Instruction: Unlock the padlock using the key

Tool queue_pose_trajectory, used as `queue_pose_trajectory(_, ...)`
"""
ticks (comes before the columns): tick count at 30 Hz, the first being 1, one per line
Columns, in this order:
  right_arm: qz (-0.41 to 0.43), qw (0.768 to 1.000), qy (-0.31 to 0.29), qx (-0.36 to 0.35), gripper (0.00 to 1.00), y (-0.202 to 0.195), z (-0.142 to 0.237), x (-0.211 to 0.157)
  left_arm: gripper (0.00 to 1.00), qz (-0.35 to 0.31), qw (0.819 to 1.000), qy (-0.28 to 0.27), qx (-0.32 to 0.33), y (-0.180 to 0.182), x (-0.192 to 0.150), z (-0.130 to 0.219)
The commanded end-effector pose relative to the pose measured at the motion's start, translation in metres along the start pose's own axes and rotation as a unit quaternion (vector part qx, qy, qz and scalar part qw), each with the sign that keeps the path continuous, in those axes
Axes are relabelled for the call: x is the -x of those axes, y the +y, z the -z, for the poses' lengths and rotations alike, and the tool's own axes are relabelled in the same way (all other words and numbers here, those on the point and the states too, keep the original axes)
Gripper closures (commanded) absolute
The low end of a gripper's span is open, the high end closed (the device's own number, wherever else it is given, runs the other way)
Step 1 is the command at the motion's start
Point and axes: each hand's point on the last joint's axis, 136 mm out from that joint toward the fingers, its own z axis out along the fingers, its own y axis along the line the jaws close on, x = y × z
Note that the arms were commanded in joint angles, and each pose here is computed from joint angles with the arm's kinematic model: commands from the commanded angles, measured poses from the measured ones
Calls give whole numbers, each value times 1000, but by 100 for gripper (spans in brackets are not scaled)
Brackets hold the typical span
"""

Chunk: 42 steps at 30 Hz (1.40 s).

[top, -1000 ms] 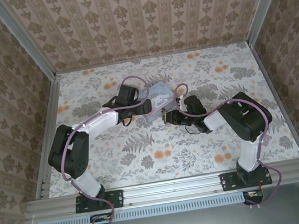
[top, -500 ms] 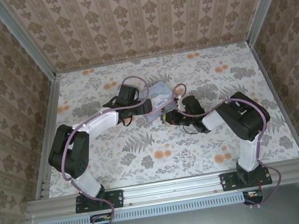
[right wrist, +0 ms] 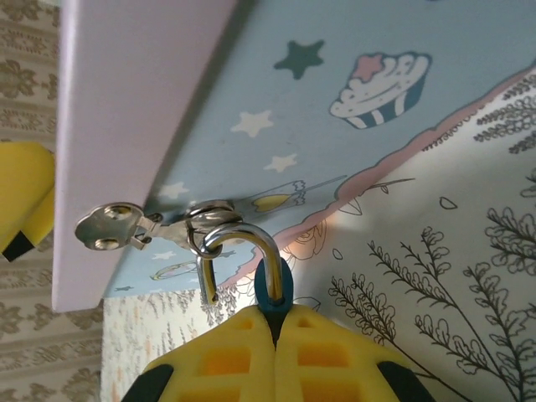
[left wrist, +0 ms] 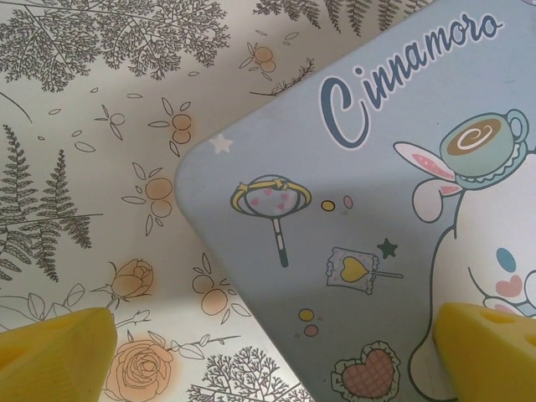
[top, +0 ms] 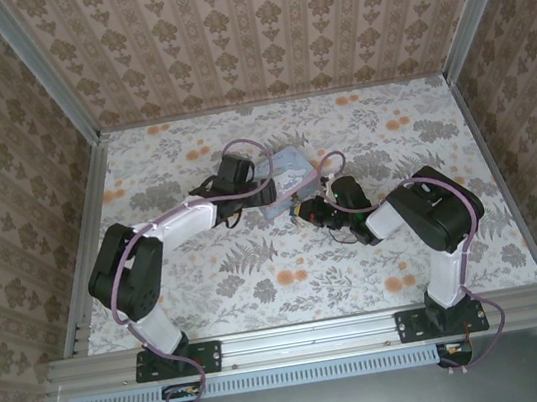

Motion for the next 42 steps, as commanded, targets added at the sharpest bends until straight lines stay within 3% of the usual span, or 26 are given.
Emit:
queue_pose_trajectory(1, -49, 998, -24, 4, 100, -3, 2, 7, 0, -25, 998, 34, 39, 13, -28, -6)
queue_pose_trajectory(13, -66, 997, -44, 0, 100, -7, 4, 21, 0, -26, 997, 49, 46, 18, -42, -13)
queue_pose_trajectory(31, -39, 996, -60, -43, 100, -11, 8, 77, 0, -34, 996, 68, 54, 21, -61, -22)
queue_pose_trajectory(42, -44, 993, -74, -75, 100, -39, 40, 77, 0, -29, 998, 50, 25, 9, -43, -10)
